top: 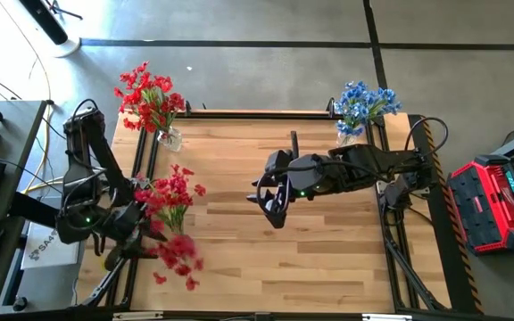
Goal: Sort flowers into vase by color
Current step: Put the red flower into the violet transparent vase
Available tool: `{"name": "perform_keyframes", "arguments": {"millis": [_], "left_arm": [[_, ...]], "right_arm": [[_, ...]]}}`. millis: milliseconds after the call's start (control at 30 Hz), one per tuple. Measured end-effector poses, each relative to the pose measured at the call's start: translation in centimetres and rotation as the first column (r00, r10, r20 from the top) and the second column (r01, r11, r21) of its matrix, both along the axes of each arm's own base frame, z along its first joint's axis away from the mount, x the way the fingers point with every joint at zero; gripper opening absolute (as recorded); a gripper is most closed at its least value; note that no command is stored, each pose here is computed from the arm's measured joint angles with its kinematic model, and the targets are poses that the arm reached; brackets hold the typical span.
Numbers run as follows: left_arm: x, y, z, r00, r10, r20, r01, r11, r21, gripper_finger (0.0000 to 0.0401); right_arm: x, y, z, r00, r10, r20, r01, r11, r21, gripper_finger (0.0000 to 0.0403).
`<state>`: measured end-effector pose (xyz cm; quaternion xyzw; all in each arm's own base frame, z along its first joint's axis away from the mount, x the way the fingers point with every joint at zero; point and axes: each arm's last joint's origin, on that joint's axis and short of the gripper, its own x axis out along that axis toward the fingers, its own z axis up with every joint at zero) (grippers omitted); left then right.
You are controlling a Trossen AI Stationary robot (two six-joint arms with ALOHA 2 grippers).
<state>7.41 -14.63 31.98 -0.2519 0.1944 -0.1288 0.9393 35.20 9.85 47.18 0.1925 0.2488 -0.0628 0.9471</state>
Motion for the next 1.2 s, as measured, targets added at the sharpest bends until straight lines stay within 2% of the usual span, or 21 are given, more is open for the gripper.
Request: {"name": "perform_keyframes", "arguments": {"millis": [200, 533, 700, 900, 1067, 1200], "left_arm": [[-0.2, 0.4, 1.5, 0.994, -0.055, 0.094, 0.057, 0.998, -0.02, 0.0226], [-0.7, 1.9, 2.8, 0.98, -0.071, 0.184, 0.076, 0.997, -0.021, 0.0225], [-0.9, 2.5, 4.3, 0.952, -0.077, 0.297, 0.089, 0.996, -0.028, 0.0225], [-1.4, 3.9, 6.2, 0.895, -0.064, 0.442, 0.079, 0.997, -0.016, 0.0225], [-1.9, 5.3, 7.3, 0.85, -0.044, 0.525, 0.051, 0.999, 0.002, 0.0225], [-2.2, 6.5, 7.7, 0.843, 0.026, 0.537, -0.032, 0.999, 0.001, 0.0223]], "right_arm": [[0.0, 0.0, -0.1, 1.0, 0.0, -0.01, 0.0, 1.0, 0.0, 0.0184], [-0.1, 0.1, -0.1, 1.0, 0.012, -0.015, -0.012, 1.0, 0.02, 0.0184], [-0.2, 0.0, -0.3, 0.999, 0.007, -0.032, -0.006, 1.0, 0.029, 0.0184], [-0.2, 0.0, -0.3, 0.999, -0.019, -0.04, 0.021, 0.998, 0.051, 0.0184], [-0.7, -0.3, -1.0, 0.988, -0.104, -0.111, 0.103, 0.995, -0.013, 0.0184], [-1.5, -0.1, -1.7, 0.969, -0.178, -0.171, 0.165, 0.982, -0.087, 0.0184]]}}
